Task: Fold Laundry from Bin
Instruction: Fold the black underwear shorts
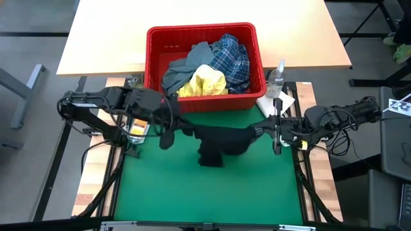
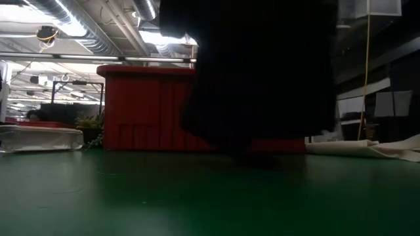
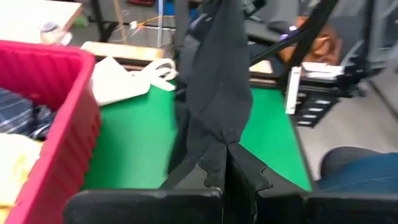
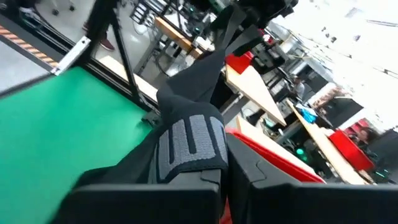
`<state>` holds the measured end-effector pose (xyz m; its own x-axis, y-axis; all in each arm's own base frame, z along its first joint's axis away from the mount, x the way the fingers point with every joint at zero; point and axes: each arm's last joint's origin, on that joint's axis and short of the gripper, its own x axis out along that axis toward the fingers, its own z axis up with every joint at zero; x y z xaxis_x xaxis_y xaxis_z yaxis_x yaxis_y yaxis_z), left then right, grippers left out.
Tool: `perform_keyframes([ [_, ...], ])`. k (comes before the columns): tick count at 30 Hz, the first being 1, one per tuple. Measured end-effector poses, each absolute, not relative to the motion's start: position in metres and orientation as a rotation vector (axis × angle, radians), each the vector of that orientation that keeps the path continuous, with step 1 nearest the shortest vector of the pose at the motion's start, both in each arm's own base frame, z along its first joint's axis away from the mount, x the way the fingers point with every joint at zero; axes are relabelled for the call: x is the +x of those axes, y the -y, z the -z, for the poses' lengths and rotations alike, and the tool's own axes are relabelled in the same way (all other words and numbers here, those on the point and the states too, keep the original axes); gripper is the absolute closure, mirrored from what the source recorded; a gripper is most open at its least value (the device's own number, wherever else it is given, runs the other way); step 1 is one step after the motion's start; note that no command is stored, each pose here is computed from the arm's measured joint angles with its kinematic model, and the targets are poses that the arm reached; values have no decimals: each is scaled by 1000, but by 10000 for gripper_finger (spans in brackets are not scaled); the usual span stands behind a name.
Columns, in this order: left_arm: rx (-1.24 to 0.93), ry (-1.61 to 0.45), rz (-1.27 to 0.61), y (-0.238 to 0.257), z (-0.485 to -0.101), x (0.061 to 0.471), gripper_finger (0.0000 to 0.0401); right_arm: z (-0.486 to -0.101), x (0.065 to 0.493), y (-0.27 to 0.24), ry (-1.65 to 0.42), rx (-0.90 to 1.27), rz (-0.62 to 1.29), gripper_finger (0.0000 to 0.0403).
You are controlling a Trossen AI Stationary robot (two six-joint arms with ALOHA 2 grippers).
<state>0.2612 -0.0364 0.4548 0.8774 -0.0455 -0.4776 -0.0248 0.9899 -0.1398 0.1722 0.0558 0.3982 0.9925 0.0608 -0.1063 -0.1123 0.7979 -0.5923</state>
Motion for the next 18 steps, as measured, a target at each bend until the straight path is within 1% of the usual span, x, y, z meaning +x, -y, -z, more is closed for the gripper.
perform_keyframes([
  [5, -165, -458, 123, 53, -471, 252, 401, -403, 171, -59, -13, -545, -205, 399],
  [10, -224, -455, 195, 75, -477, 245, 401, -411, 168, -69, 102, -446, -340, 399],
  [15, -288, -457, 259, 101, -479, 235, 401, -414, 165, -94, 172, -402, -447, 399],
  [18, -299, -427, 268, 116, -482, 229, 401, -416, 164, -113, 210, -372, -461, 399],
])
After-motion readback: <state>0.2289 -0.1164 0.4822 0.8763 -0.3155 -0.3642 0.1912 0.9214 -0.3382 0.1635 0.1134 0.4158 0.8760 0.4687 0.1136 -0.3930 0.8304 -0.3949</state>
